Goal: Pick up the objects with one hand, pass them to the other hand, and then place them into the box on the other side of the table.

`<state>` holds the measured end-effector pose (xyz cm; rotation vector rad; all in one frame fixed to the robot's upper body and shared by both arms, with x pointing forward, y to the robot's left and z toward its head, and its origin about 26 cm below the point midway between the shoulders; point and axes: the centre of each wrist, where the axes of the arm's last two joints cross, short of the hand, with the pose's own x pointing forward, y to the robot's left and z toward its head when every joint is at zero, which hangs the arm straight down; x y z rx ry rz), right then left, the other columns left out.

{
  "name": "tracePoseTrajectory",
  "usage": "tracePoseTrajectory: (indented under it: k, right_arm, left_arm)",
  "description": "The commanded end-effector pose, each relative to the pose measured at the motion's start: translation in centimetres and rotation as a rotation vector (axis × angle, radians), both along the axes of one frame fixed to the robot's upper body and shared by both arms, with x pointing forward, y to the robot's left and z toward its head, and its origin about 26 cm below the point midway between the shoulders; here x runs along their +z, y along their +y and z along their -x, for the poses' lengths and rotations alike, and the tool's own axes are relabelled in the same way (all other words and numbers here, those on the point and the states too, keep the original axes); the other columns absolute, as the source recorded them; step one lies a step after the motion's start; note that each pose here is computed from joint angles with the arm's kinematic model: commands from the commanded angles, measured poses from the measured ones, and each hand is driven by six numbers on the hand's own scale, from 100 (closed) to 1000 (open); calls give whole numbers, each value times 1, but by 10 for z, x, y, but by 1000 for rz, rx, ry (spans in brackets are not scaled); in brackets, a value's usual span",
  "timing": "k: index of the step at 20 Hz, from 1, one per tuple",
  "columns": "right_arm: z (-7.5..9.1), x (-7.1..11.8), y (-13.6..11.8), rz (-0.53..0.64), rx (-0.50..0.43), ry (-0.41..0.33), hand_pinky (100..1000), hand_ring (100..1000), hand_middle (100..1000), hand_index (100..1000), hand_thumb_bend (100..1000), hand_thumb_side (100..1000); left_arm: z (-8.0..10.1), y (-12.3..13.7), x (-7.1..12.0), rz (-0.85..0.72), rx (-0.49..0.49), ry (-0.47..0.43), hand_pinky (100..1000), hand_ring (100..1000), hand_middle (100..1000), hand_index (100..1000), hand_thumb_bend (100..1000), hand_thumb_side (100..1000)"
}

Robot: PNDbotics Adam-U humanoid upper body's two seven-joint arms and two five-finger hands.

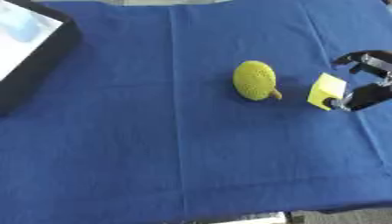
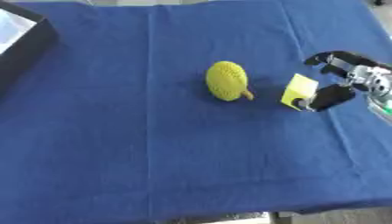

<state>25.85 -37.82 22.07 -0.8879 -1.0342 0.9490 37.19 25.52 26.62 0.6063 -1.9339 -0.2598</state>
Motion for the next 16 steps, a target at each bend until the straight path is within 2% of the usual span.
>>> tracePoseTrajectory:
  k: [1,16]
  right_arm:
    - [1,14,1,58,7,-8,983,898,929,923,447,184]
    - [1,15,0,95,-75,29,1000,902,923,930,445,188]
  left_arm:
    - [5,6,14,-21,19,-41,783,624,558,725,100,565]
    - [6,4,14,-23,7,-42,792,629,563,727,100,556]
